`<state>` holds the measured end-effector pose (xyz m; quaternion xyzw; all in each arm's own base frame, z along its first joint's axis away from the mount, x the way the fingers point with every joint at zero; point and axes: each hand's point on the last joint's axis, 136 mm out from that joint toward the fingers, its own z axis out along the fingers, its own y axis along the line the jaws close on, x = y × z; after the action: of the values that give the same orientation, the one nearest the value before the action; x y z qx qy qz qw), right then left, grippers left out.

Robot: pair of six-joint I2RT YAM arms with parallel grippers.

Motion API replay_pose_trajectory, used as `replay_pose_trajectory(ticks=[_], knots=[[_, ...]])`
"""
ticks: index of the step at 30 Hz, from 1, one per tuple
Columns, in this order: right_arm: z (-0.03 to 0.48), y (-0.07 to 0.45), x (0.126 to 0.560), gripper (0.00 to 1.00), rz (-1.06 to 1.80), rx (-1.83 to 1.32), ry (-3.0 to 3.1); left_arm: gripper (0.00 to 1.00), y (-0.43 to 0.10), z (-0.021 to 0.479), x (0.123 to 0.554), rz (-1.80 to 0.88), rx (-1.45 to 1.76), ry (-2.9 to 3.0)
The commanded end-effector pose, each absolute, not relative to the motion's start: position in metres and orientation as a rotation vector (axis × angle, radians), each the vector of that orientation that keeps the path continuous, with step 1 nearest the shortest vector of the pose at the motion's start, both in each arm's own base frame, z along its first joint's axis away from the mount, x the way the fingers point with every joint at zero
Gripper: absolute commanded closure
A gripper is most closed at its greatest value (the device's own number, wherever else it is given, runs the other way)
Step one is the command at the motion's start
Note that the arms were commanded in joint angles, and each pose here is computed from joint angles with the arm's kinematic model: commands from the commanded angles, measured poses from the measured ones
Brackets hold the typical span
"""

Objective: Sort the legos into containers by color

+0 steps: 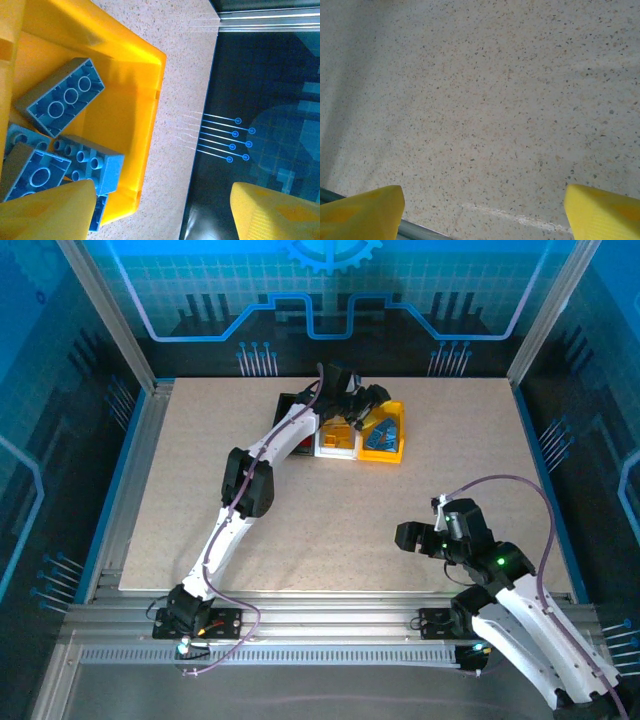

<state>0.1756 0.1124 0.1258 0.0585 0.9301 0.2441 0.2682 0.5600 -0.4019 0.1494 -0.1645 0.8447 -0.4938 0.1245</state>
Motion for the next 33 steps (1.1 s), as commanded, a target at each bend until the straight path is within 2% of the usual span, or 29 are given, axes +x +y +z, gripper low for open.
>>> replay_pose_trajectory(ticks=[1, 7, 12, 15, 19, 25, 33], knots=[[0.129, 0.112, 0.177, 0.15, 0.662, 0.152, 2.501, 0.27, -0.399, 0.182, 0.559, -1.448, -0.353, 2.414], [0.138, 0.113, 0.182, 0.16, 0.656, 0.135, 2.484, 0.26, -0.378, 0.217, 0.523, -1.27, -0.072, 2.462], [0.157, 0.118, 0.197, 0.16, 0.646, 0.104, 2.443, 0.24, -0.33, 0.249, 0.473, -0.928, 0.159, 2.501], [0.174, 0.121, 0.21, 0.16, 0.626, 0.067, 2.409, 0.16, -0.291, 0.261, 0.442, -0.704, 0.239, 2.51], [0.199, 0.127, 0.231, 0.16, 0.599, 0.021, 2.366, 0.02, -0.24, 0.27, 0.397, -0.536, 0.229, 2.514], [0.237, 0.132, 0.265, 0.16, 0.573, -0.023, 2.309, 0.01, -0.181, 0.282, 0.336, -0.484, 0.099, 2.429], [0.273, 0.102, 0.312, 0.15, 0.406, -0.04, 2.278, 0.01, -0.093, 0.273, 0.301, -0.292, -0.174, 2.199]])
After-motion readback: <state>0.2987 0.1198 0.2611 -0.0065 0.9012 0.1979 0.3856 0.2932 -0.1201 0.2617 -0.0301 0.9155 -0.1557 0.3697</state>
